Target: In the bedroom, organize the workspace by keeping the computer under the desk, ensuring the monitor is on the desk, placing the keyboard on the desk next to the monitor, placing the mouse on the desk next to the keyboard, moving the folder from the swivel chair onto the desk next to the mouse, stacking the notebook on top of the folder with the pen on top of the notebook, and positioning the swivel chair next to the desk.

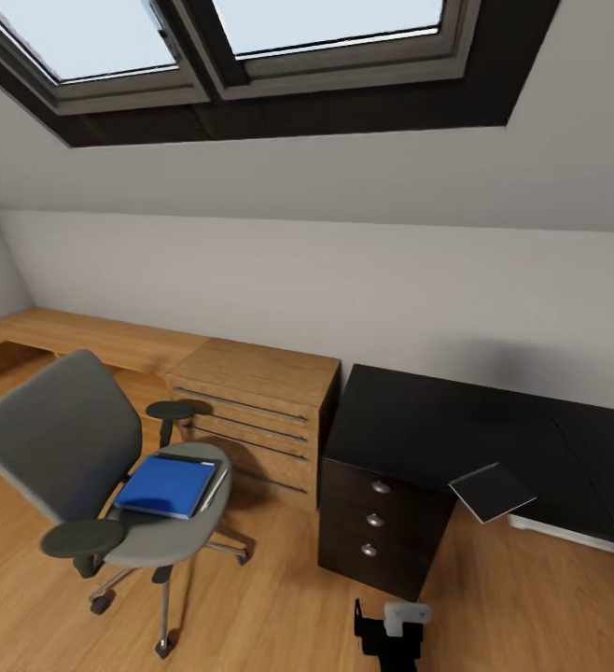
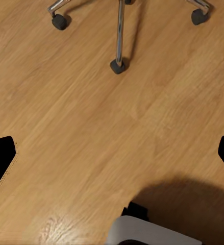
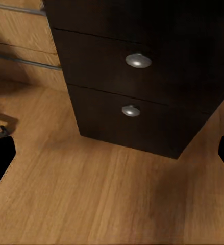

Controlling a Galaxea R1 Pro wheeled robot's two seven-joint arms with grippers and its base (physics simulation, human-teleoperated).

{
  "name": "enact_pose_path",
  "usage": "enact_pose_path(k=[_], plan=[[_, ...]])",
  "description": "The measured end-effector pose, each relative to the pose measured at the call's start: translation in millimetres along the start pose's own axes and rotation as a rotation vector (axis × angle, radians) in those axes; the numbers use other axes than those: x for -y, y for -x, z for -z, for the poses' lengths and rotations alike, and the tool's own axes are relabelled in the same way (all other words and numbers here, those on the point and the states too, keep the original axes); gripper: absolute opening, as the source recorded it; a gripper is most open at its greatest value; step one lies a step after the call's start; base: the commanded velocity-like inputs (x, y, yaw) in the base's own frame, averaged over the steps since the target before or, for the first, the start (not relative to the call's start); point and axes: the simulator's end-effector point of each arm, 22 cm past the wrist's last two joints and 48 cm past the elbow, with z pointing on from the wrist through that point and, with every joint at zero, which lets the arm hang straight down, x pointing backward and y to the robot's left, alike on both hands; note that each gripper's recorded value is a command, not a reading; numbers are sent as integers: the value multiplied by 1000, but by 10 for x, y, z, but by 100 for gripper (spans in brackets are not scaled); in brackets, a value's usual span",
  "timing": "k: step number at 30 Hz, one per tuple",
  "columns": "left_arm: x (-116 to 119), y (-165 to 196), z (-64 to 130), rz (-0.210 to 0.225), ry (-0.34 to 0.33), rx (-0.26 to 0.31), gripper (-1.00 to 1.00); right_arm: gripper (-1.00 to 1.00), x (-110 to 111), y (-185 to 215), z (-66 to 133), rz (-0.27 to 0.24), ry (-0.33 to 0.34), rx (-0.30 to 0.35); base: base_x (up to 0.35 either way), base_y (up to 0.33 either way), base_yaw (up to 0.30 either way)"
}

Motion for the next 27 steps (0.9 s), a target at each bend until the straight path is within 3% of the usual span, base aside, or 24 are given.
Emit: enact_pose_path(k=[5,27], plan=[[3,-16,1,-1,-1,-4,100,100,-3,2,2,-2,1,2,0,72,47],[4,-9,2,0,-1,-2,100,100,2,-4,38,-7,0,19,0,0,274]])
